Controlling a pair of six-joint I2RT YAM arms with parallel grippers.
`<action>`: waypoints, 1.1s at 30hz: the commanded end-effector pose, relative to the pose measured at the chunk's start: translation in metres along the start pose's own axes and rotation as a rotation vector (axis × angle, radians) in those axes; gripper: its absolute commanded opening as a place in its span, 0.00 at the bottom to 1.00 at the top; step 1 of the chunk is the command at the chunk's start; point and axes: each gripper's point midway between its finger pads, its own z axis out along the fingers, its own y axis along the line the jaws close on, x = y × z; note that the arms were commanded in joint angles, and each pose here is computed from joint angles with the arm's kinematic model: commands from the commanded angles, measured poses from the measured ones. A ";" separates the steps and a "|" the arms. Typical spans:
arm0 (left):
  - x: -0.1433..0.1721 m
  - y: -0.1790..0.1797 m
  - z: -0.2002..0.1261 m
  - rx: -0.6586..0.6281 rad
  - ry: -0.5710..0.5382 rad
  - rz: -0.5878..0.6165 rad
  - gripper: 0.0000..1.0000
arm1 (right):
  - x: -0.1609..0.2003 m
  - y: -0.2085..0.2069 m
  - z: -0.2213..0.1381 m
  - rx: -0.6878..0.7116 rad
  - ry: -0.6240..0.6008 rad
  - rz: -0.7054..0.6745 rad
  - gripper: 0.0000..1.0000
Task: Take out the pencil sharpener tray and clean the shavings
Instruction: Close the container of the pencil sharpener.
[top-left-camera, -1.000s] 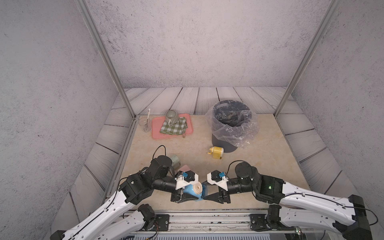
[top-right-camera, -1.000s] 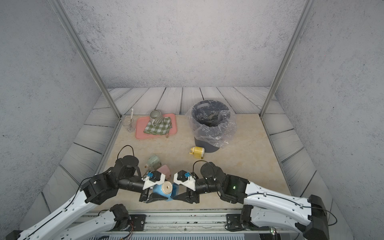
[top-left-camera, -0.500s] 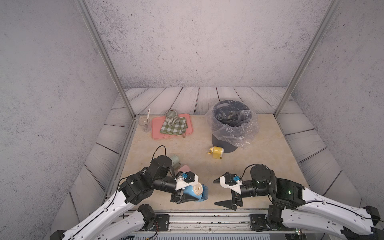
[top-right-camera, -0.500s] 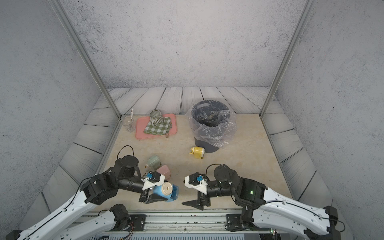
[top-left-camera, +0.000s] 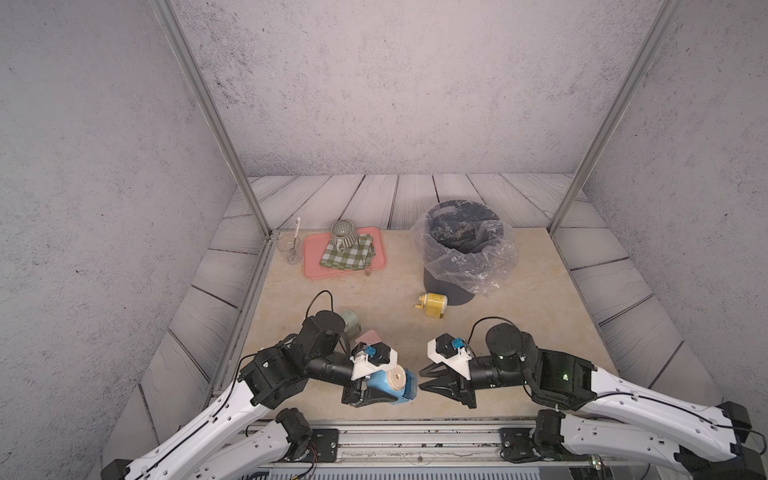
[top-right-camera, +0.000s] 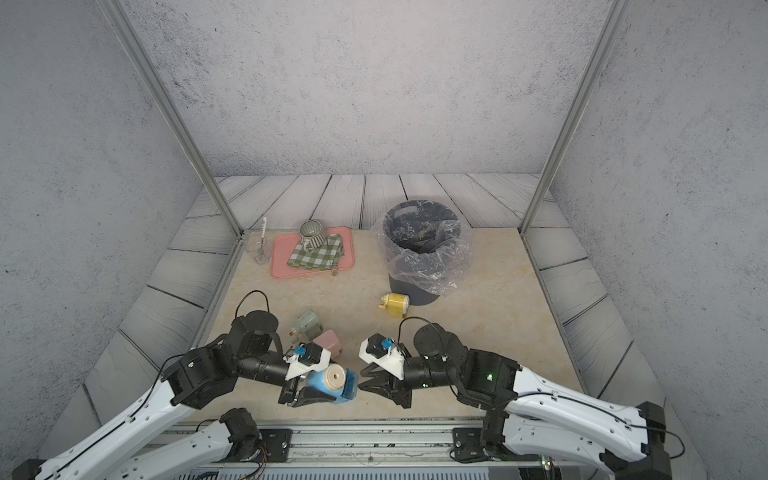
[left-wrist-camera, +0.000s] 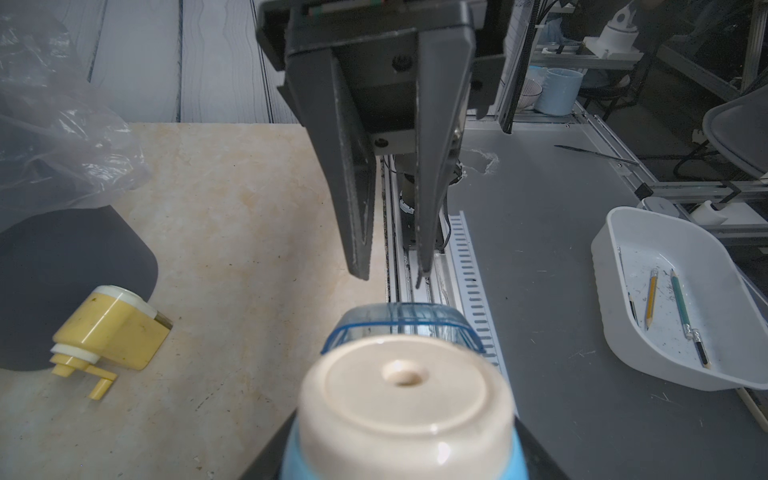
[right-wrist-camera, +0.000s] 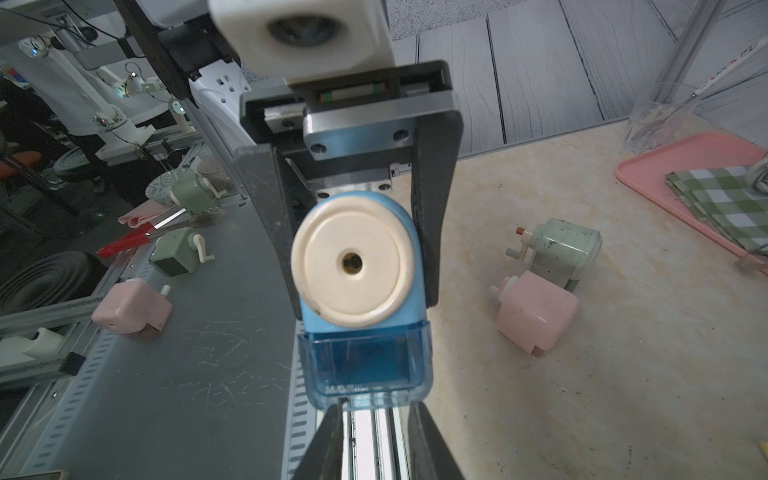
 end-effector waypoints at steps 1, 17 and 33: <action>-0.018 -0.002 -0.005 0.007 -0.057 0.038 0.00 | -0.009 0.004 -0.001 -0.019 -0.031 0.014 0.25; -0.028 0.000 -0.002 0.005 -0.142 0.049 0.00 | 0.009 0.003 0.028 -0.081 0.052 0.086 0.18; -0.010 0.010 0.004 -0.019 -0.011 0.017 0.00 | 0.019 -0.041 -0.026 0.283 -0.004 0.068 0.25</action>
